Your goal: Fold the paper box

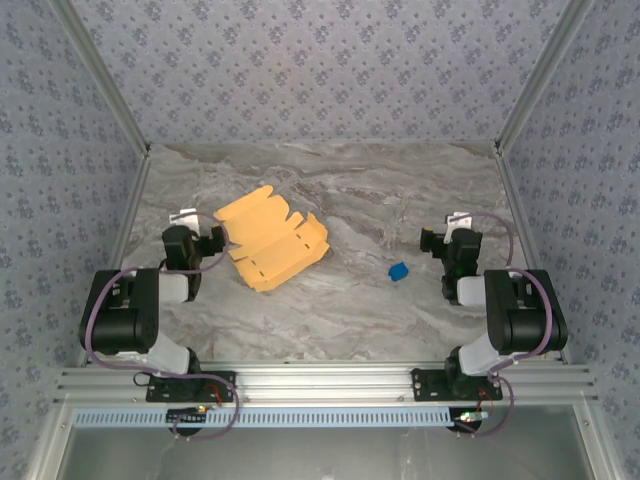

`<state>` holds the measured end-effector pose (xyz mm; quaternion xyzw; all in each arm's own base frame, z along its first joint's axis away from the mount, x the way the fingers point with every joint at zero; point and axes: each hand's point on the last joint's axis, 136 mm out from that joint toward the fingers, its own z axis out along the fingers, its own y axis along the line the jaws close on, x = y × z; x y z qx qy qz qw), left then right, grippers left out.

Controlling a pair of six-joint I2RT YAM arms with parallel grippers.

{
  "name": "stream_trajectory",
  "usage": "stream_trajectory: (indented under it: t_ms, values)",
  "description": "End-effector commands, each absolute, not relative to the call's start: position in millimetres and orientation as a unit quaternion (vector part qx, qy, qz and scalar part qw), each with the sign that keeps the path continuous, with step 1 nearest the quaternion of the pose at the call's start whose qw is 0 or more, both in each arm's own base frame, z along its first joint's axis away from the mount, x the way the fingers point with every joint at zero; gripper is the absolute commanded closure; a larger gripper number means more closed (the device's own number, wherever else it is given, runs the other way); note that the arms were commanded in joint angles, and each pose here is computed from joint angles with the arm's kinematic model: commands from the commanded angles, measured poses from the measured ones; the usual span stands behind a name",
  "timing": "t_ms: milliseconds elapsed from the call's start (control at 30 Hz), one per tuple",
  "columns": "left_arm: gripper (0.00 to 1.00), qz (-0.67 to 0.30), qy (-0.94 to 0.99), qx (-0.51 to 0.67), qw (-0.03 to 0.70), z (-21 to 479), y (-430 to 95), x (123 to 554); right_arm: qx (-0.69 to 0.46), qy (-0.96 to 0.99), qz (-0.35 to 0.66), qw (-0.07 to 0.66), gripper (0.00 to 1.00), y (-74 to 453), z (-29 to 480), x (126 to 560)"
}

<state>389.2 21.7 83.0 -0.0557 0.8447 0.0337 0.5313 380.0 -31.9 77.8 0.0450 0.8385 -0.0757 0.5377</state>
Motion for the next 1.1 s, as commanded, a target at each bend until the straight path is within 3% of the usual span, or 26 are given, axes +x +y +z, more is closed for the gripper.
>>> stream_trajectory:
  t_ms: [0,100,200,400,700,933,1067]
  values:
    - [0.01,0.064,0.842,-0.124,0.522,122.3,44.0,386.5,0.087,0.831,-0.101,0.541,0.01,-46.0,106.5,380.2]
    - [0.01,0.038,0.839,-0.204,0.502,138.1,49.9,373.9,0.152,0.825,-0.111,0.532,0.01,-63.0,130.5,366.9]
    - [0.01,-0.057,0.857,-0.216,0.465,136.2,19.9,369.6,0.219,0.810,-0.065,0.540,0.01,-64.3,160.9,352.1]
    - [0.05,-0.155,0.885,-0.218,0.380,110.4,-33.8,341.0,0.103,0.844,0.116,0.513,0.06,64.0,186.4,347.3]
    - [0.05,-0.205,0.910,-0.200,0.301,84.0,-66.6,321.1,0.008,0.900,0.251,0.357,0.07,266.5,127.1,306.3]
    - [0.07,-0.234,0.915,-0.184,0.274,72.7,-88.5,322.9,0.017,0.906,0.305,0.292,0.13,328.2,84.5,302.5]
    - [0.07,-0.236,0.916,-0.177,0.271,69.8,-94.5,321.8,0.034,0.893,0.331,0.302,0.26,339.3,82.9,312.4]
